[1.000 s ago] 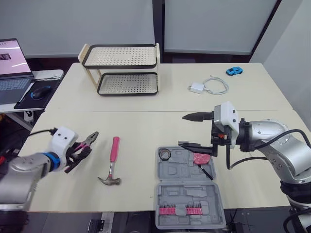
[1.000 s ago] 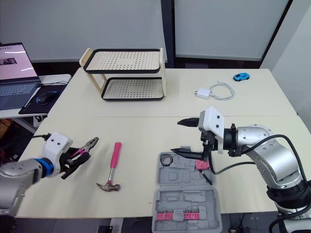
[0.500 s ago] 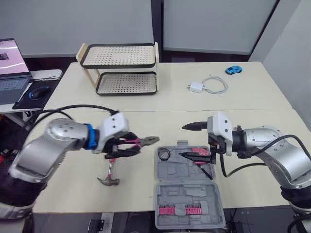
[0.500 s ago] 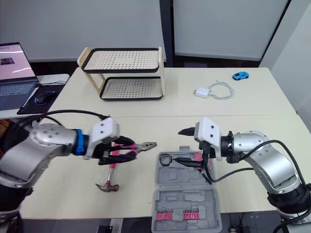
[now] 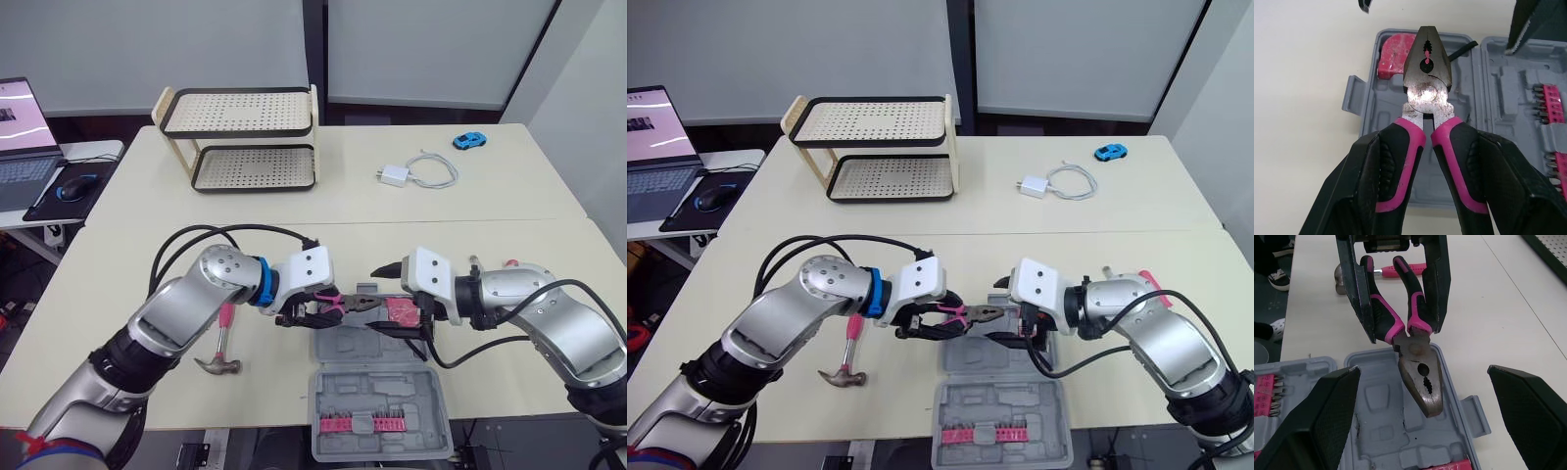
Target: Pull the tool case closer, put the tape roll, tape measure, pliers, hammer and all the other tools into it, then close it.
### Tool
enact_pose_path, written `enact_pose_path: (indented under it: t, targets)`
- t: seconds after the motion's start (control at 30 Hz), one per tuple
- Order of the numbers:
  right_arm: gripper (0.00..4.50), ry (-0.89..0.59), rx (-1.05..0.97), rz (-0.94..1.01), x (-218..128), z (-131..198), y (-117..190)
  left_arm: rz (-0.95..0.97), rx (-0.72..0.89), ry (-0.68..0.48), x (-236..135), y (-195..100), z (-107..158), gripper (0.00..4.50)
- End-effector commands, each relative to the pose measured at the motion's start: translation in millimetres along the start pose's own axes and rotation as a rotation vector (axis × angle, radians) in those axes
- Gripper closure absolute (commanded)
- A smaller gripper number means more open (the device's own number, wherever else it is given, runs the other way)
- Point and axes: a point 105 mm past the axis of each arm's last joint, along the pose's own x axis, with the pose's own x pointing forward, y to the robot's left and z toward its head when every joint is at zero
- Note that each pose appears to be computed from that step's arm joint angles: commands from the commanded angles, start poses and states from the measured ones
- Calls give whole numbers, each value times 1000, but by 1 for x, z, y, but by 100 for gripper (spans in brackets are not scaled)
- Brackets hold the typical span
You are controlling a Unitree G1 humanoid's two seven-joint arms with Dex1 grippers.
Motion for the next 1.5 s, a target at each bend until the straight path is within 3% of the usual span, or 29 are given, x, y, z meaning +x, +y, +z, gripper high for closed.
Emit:
enact_pose_path:
  t: [0.03, 0.63, 0.73, 1.0, 1.23, 1.3, 1.33, 1.47, 1.5]
  targets:
    - [0, 22, -26, -15, 3, 1, -5, 56, 68, 9, -1, 10, 11, 198]
    - [0, 67, -81, -8, 26, -1, -16, 69, 89, 4, 6, 10, 17, 198]
    - [62, 68, -93, 6, 27, 1, -14, 72, 94, 11, 5, 10, 15, 198]
    - [332, 48, -110, 36, 31, 11, -12, 68, 90, 8, 6, 9, 15, 198]
    - [332, 40, -99, 48, 32, 13, -13, 48, 70, -5, 4, 5, 13, 198]
    - [332, 54, -109, 54, 29, 11, -14, 47, 33, -71, 1, 5, 17, 198]
    - [332, 60, -113, 56, 28, 10, -15, 54, 16, -104, -1, 5, 19, 125]
    - [332, 82, -135, 68, 22, 7, -16, 60, 75, -146, -26, 6, 12, 7]
    - [332, 81, -136, 71, 21, 7, -16, 37, 78, -165, -32, 1, 10, 0]
